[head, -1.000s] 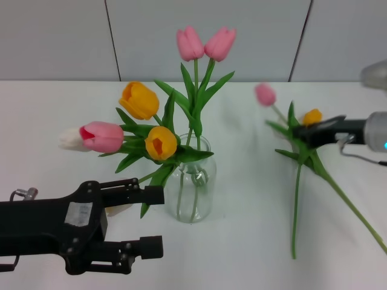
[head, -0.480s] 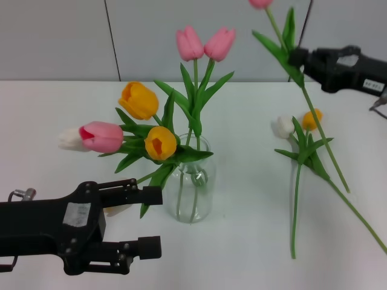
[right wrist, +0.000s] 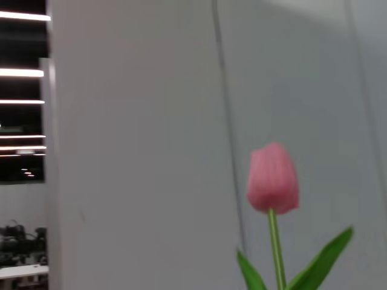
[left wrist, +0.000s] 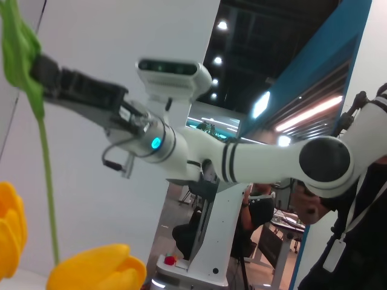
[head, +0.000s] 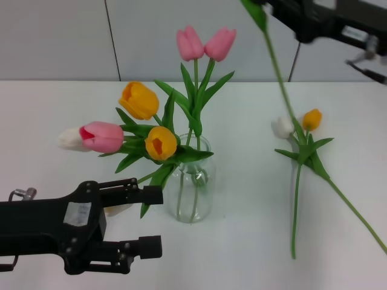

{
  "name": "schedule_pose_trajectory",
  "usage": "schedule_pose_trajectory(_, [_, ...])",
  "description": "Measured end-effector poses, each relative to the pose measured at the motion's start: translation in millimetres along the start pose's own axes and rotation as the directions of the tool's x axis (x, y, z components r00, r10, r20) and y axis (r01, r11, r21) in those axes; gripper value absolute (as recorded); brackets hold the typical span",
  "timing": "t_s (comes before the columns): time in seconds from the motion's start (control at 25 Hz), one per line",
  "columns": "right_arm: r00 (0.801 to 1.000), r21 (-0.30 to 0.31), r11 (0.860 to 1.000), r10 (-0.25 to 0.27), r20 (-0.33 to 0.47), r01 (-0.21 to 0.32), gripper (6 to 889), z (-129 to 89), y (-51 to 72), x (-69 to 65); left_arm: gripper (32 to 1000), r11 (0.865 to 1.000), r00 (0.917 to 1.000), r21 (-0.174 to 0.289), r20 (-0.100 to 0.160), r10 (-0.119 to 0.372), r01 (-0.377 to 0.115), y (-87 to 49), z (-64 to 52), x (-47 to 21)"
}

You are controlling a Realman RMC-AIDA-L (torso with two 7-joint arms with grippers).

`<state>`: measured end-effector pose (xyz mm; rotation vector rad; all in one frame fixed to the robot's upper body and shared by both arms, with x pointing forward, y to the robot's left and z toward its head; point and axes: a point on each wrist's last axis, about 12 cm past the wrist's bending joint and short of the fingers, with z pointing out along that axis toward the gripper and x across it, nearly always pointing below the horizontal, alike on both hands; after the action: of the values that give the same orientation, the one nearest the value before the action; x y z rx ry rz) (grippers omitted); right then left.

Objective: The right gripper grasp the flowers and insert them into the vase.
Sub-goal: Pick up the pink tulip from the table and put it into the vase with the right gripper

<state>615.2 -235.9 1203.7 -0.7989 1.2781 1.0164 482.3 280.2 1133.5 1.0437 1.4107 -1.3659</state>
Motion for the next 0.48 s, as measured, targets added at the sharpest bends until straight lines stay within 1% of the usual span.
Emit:
schedule_pose_trajectory(0.08, [1.0, -0.03, 0.999, -0.02, 0.015, 0.021, 20, 17.2, 0.5, -2.2, 837, 1.0, 1.0, 0.002, 0.0, 0.002, -0.002, 0.5, 0.5, -0.7])
schedule_pose_trajectory(0.16, [0.999, -0.055, 0.998, -0.023, 0.029, 0.025, 20, 36.0, 0.8, -1.4, 837, 1.0, 1.0, 0.004, -0.001, 0.004, -0.004, 1.1, 1.2, -1.4])
schedule_pose_trajectory(0.24, [0.999, -0.071, 0.997, -0.015, 0.036, 0.018, 20, 50.3, 1.6, 0.9, 837, 1.0, 1.0, 0.006, -0.001, 0.007, -0.007, 1.7, 1.8, -2.2])
schedule_pose_trajectory(0.48, [0.999, -0.093, 0.996, -0.007, 0.051, 0.012, 20, 79.2, 8.4, 12.0, 838, 1.0, 1.0, 0.009, -0.002, 0.007, -0.007, 2.0, 2.7, -2.4])
